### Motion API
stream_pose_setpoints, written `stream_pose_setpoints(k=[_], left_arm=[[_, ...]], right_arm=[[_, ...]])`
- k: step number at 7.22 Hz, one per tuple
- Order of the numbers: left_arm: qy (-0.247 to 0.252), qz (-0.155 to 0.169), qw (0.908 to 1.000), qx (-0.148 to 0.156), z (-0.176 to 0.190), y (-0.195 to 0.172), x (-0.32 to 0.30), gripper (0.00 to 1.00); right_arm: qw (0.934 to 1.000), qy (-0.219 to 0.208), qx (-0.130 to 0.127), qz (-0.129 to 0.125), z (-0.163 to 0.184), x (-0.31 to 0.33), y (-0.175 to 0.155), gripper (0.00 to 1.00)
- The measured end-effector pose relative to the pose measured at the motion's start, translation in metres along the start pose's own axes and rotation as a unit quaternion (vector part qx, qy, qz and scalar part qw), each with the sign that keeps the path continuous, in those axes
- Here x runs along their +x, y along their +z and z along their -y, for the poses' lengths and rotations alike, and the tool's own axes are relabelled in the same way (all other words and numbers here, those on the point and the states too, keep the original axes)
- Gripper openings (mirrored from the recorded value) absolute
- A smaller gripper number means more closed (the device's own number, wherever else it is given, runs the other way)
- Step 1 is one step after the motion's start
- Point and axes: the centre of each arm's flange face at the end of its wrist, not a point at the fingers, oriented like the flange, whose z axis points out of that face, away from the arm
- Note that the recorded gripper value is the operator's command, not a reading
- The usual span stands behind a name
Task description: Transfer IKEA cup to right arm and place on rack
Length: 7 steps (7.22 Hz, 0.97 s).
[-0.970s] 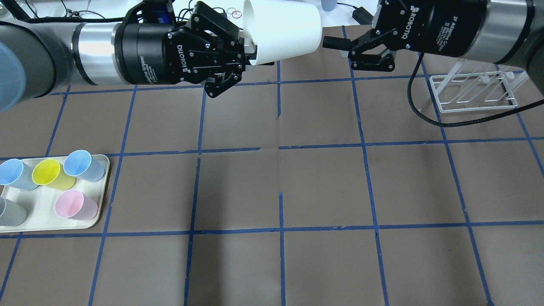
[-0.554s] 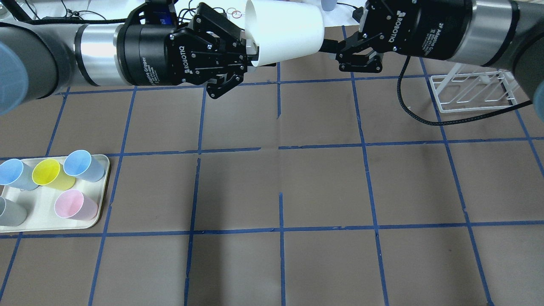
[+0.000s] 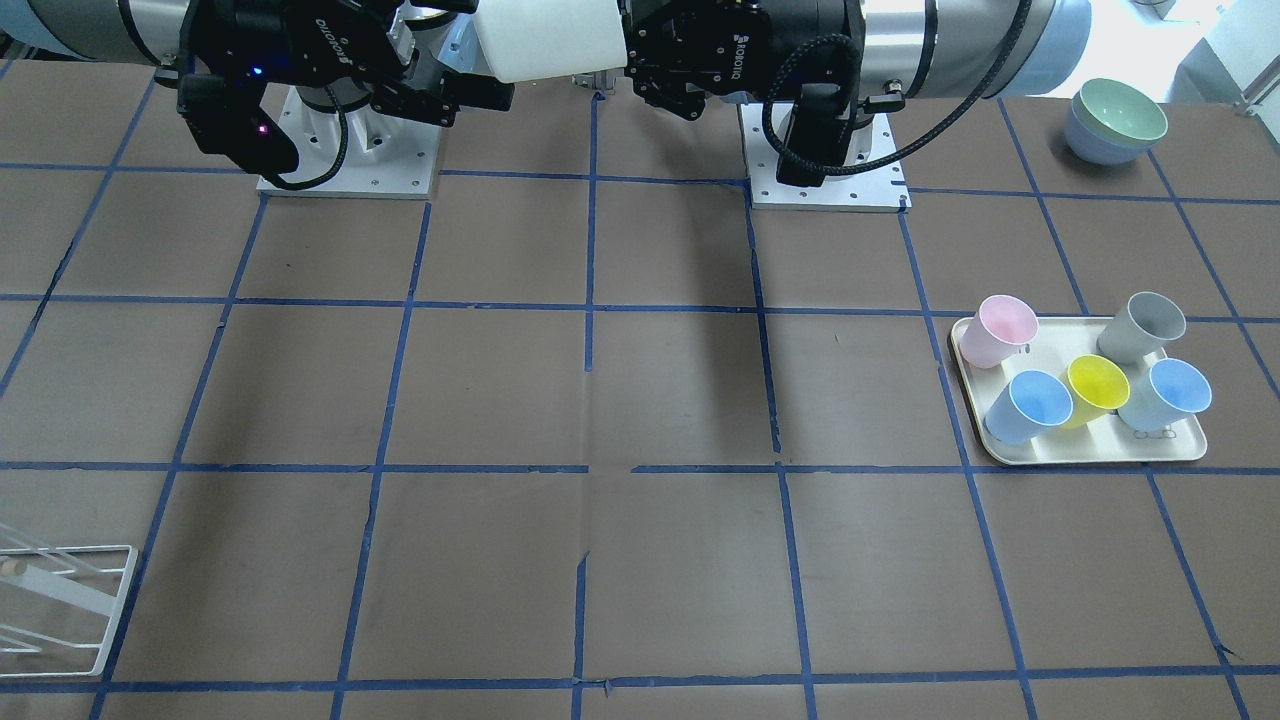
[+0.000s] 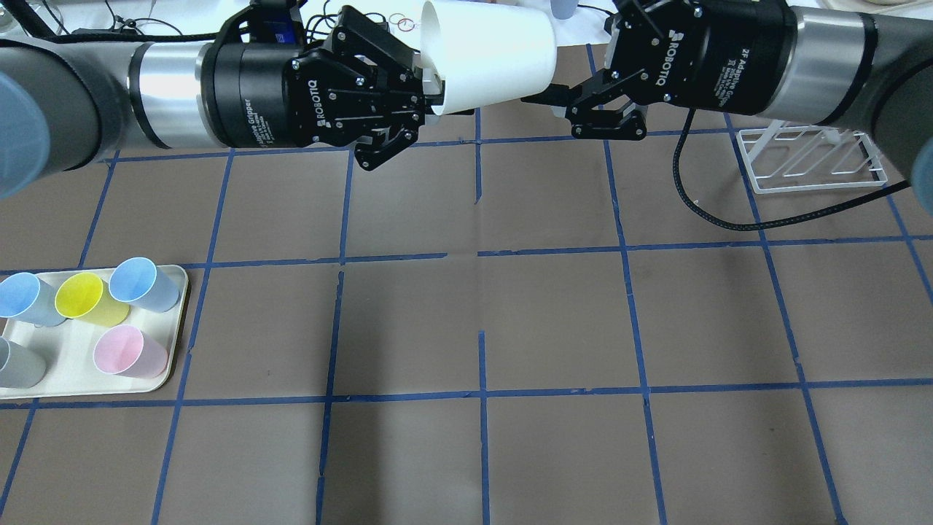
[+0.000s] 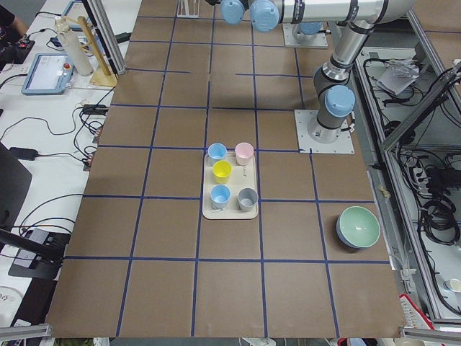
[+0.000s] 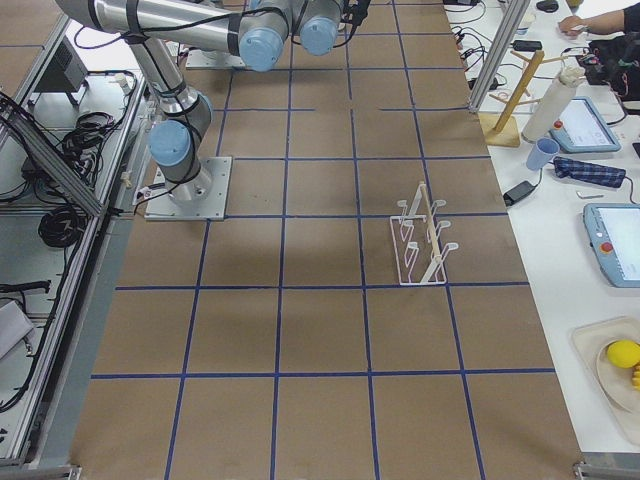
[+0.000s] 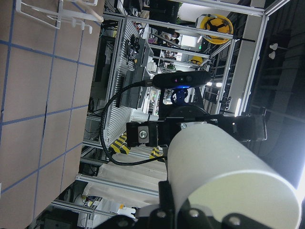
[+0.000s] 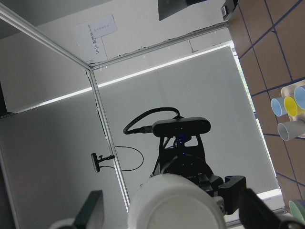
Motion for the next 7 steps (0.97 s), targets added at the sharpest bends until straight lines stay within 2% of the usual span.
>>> stream_pose_setpoints(k=[2,4,6,7], left_arm=[[0.000,0.000,1.0000,0.000,0.000,0.000,0.000,0.00],[0.000,0.000,1.0000,0.000,-0.001,0.000,0.001,0.00],[0.001,0.001,1.0000,0.000,-0.002,0.000,0.001,0.00],[0.001,0.000,1.0000,0.000,-0.002,0.000,0.001,0.00]], right_arm=[[0.9999,0.017,-0.003,-0.001,-0.007,0.002,0.003,0.99],[0.9996,0.027,-0.003,-0.003,-0.014,0.001,0.003,0.71],[0.9996,0.029,-0.003,-0.004,-0.016,0.001,0.003,0.26],[0.9995,0.030,-0.003,-0.005,-0.016,0.001,0.003,0.16]])
